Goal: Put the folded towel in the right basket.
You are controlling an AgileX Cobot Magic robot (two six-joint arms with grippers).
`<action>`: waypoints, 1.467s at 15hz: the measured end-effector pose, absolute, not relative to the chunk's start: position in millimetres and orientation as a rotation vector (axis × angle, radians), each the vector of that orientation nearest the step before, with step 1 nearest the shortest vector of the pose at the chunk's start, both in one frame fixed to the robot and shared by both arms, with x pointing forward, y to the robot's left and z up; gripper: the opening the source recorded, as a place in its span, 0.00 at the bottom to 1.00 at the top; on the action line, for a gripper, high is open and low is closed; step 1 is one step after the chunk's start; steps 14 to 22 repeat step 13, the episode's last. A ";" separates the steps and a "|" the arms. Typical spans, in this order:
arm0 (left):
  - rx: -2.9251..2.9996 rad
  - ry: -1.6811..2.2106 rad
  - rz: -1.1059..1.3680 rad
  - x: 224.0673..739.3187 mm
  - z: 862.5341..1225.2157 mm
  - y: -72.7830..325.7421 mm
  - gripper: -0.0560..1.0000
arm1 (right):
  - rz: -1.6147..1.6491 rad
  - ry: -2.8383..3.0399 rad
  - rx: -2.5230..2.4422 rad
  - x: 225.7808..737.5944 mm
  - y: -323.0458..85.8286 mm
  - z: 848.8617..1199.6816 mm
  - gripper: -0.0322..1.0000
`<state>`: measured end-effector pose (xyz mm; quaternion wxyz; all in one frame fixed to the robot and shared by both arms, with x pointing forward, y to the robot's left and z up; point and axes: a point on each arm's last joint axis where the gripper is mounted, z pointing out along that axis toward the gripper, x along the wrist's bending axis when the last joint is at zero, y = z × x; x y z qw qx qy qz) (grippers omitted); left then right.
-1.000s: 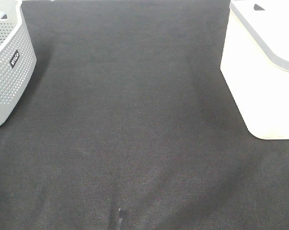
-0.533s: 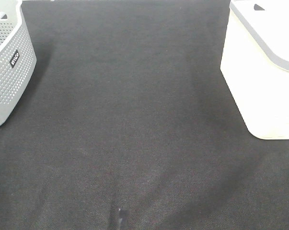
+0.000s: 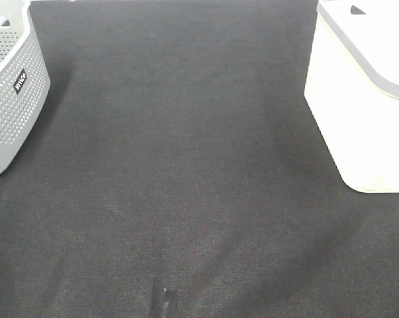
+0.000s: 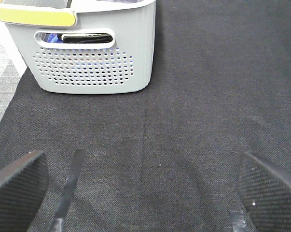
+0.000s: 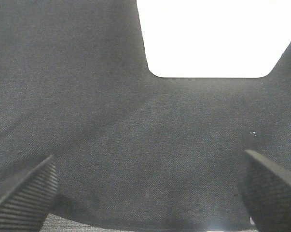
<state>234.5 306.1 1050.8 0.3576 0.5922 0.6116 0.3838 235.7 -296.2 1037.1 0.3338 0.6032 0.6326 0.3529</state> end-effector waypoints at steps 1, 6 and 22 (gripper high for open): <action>1.528 1.578 0.990 234.5 1050.8 306.1 0.99 | 0.922 1.652 1.575 235.7 -296.1 1037.1 0.96; 1.528 1.578 0.990 234.5 1050.8 306.1 0.99 | 0.922 1.652 1.575 235.7 -296.1 1037.1 0.96; 1.528 1.578 0.990 234.5 1050.8 306.1 0.99 | 0.922 1.652 1.575 235.7 -296.1 1037.1 0.96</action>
